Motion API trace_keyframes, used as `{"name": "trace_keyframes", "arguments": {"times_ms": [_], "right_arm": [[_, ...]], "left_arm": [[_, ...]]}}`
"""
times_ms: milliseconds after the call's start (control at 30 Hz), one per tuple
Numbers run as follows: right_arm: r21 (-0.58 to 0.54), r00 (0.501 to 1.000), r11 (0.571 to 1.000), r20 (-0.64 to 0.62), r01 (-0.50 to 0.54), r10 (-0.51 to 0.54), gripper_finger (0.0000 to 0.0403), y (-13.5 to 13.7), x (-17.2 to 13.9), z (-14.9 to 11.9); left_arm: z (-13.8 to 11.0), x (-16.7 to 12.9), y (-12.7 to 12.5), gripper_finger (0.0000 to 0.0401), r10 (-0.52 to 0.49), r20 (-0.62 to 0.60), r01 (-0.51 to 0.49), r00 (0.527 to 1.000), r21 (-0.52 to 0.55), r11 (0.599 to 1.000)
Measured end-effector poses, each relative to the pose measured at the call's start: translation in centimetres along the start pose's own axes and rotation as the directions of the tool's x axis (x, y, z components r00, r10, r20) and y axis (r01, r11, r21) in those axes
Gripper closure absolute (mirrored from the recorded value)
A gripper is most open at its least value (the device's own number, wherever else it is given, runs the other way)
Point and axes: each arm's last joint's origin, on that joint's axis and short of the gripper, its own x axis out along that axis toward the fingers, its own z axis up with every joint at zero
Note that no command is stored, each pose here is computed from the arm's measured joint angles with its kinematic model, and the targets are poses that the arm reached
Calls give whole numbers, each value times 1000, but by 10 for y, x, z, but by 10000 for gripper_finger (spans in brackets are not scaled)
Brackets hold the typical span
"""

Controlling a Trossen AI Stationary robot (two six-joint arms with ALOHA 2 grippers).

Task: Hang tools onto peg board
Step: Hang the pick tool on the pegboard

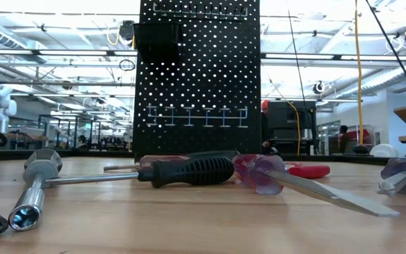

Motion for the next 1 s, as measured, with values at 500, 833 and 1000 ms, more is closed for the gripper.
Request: {"name": "trace_keyframes", "arguments": {"times_ms": [500,833,1000], "right_arm": [[-35,993,992,16,120,-120,402,3,-4,6],[-70,977,975,11,211,-211,402,-1,-27,32],[-71,969,966,-4,247,-248,403,-11,-30,34]], "left_arm": [[-5,-1,1,341,87,-66,-88,994,-15,996],[-2,-50,-3,302,196,-58,-196,979,-5,981],[-5,-87,-14,301,246,-72,-250,967,-54,967]]}}
